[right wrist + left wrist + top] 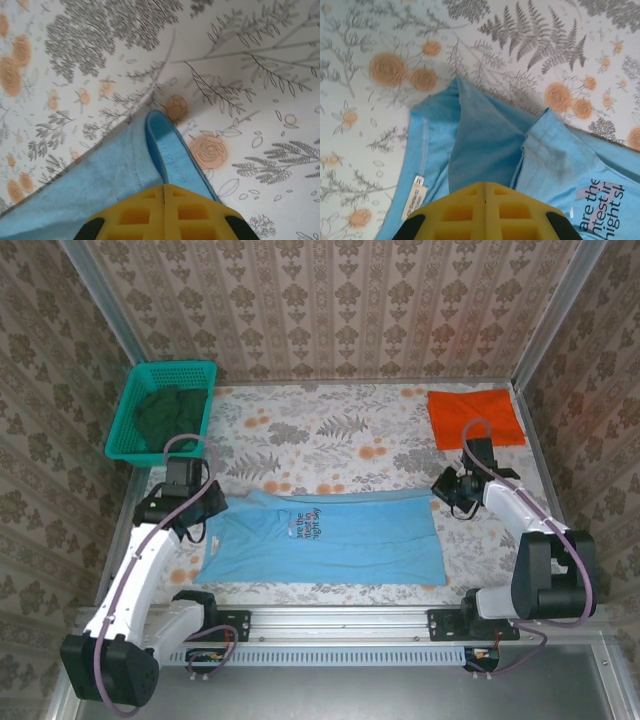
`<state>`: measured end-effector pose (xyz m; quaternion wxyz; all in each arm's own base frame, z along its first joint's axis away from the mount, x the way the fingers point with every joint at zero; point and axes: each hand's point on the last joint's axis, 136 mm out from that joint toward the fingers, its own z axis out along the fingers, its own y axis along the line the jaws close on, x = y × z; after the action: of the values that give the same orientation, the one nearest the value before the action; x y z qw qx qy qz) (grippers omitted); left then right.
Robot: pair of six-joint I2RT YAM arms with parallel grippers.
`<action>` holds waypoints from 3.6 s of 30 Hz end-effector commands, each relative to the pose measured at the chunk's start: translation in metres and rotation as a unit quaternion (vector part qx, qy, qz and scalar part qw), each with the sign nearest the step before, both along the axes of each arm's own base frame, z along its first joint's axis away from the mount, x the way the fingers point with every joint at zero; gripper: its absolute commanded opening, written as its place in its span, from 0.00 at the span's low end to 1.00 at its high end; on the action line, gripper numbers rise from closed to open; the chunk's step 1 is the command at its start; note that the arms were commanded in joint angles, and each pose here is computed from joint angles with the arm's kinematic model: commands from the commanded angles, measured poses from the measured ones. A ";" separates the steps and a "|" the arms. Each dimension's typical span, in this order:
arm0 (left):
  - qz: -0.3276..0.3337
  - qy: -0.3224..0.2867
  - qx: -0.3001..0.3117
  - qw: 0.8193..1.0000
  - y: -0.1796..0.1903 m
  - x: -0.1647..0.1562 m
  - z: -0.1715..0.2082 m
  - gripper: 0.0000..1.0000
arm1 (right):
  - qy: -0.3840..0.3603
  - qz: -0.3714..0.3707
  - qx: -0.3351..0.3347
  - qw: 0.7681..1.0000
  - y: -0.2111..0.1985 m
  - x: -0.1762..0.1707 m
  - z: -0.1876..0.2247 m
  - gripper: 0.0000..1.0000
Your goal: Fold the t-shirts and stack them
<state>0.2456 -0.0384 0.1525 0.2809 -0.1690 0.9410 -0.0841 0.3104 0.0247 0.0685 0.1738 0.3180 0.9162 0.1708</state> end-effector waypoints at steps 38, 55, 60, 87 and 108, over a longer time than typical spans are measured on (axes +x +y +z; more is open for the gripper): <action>-0.082 0.248 0.050 0.964 -0.024 0.073 -0.132 0.19 | 0.136 0.081 -0.090 0.983 0.060 0.033 -0.058 0.15; -0.101 0.255 0.044 0.961 -0.070 0.098 -0.142 0.18 | 0.148 -0.010 -0.125 0.981 -0.017 0.049 -0.053 0.14; -0.115 0.238 0.018 0.964 -0.100 0.115 -0.133 0.18 | 0.120 -0.028 -0.125 0.984 -0.037 0.066 -0.042 0.15; -0.147 0.243 -0.018 0.959 -0.086 0.145 -0.111 0.10 | -0.081 0.346 0.080 0.931 0.332 0.105 0.032 0.47; -0.141 0.277 -0.003 0.951 -0.077 0.142 -0.141 0.10 | -0.002 0.412 0.051 0.910 0.392 0.087 -0.024 0.37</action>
<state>0.3956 -0.1220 0.0200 0.0166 -0.0595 0.9942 -0.0878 0.4082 0.4090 0.0500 0.0950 -0.0622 0.9538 0.2782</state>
